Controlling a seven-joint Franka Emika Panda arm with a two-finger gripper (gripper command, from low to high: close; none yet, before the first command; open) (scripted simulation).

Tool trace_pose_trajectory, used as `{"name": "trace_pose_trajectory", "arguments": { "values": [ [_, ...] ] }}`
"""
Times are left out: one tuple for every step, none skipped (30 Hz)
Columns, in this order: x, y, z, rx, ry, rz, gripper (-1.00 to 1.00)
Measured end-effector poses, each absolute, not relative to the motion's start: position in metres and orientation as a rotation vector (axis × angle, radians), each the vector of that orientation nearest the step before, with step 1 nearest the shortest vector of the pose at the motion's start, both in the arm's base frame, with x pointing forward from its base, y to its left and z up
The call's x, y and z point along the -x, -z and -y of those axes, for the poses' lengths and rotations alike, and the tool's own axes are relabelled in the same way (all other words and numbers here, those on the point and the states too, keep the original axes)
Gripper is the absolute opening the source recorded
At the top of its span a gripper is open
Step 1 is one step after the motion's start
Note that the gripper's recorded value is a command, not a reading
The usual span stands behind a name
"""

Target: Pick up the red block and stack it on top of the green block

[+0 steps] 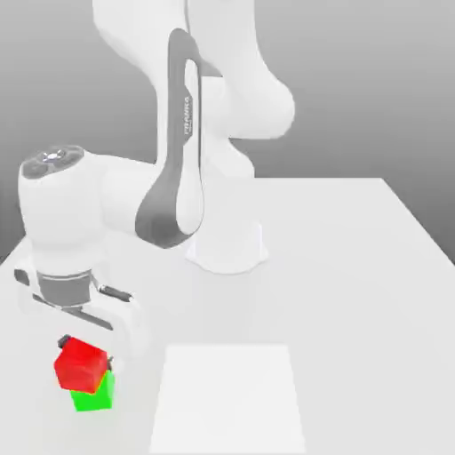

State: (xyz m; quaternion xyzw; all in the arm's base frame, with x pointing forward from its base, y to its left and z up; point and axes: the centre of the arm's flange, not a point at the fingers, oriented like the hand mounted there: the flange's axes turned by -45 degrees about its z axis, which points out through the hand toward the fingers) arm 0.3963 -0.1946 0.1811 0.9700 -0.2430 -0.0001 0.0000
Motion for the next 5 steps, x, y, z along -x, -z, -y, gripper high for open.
{"name": "trace_pose_trajectory", "arguments": {
  "values": [
    [-0.397,-0.185,0.195,-3.048,0.000,0.763,1.00],
    [-0.397,-0.194,0.195,-3.048,-0.001,0.762,1.00],
    [-0.398,-0.204,0.195,-3.049,-0.001,0.762,1.00],
    [-0.398,-0.215,0.195,-3.049,-0.001,0.762,1.00],
    [-0.397,-0.227,0.195,-3.049,-0.001,0.763,1.00]
  ]
}}
